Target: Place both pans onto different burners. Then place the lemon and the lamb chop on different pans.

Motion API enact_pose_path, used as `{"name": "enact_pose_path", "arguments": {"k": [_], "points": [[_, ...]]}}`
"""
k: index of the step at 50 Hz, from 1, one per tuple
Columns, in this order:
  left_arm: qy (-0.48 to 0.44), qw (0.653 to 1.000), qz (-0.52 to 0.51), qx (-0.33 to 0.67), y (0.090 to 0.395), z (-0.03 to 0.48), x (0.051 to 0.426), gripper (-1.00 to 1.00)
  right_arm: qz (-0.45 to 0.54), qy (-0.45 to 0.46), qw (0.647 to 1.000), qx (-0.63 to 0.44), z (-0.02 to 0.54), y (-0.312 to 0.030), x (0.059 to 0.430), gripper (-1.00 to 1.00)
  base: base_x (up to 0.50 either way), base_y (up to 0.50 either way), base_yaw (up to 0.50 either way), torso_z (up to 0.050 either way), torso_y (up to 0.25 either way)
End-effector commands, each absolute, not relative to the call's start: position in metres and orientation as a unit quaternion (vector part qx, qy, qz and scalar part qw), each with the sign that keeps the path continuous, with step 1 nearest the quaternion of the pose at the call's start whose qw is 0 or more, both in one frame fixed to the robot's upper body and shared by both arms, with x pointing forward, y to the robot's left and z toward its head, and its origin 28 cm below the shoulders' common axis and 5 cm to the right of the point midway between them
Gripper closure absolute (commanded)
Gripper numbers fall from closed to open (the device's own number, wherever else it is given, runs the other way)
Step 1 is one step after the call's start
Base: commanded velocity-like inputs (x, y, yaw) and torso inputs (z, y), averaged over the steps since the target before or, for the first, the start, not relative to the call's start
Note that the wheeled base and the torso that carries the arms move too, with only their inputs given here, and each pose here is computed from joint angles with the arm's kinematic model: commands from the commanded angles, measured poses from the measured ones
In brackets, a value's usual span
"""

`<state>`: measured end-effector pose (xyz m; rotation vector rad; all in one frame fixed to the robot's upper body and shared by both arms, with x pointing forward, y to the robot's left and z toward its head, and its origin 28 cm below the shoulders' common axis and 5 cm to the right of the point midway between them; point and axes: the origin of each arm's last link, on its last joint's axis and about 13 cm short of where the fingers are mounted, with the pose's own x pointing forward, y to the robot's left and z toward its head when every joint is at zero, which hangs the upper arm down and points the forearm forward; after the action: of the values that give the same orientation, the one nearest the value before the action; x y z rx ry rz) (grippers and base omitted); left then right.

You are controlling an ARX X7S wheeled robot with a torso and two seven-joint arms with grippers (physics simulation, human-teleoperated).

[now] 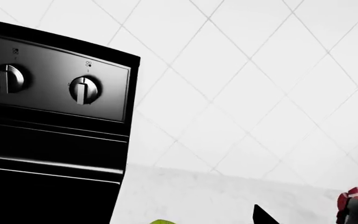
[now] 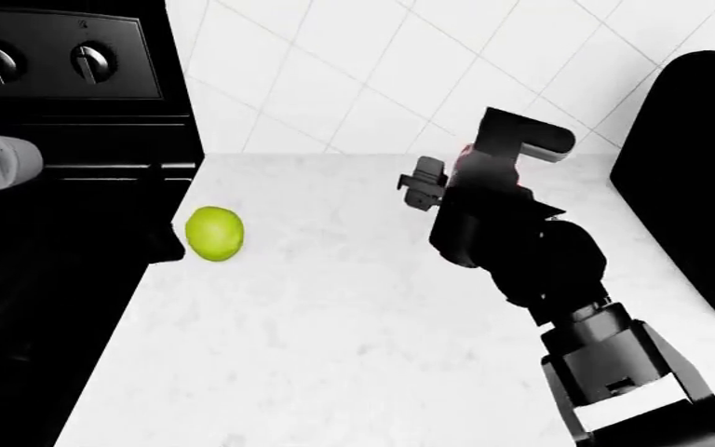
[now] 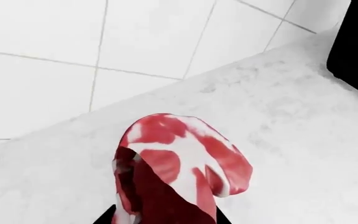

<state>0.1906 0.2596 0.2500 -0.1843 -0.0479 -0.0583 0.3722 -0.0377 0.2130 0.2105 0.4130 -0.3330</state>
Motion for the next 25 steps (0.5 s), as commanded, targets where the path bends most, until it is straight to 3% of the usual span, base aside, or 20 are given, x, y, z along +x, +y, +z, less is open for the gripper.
{"name": "enact_pose_path", "arguments": {"k": [1, 9, 25], "points": [[-0.013, 0.995, -0.041, -0.085, 0.253, 0.248, 0.192, -1.0, -0.066, 0.099, 0.989, 0.09, 0.27, -0.057, 0.327, 1.0, 0.0, 0.0, 0.0, 0.0, 0.0], [0.004, 0.996, -0.043, -0.073, 0.248, 0.247, 0.201, -1.0, -0.025, 0.049, 0.996, 0.065, 0.286, -0.082, 0.283, 1.0, 0.0, 0.0, 0.0, 0.0, 0.0], [0.053, 0.997, -0.028, -0.056, 0.238, 0.23, 0.242, -1.0, -0.031, 0.014, 0.997, 0.069, 0.264, -0.123, 0.216, 1.0, 0.0, 0.0, 0.0, 0.0, 0.0]]}}
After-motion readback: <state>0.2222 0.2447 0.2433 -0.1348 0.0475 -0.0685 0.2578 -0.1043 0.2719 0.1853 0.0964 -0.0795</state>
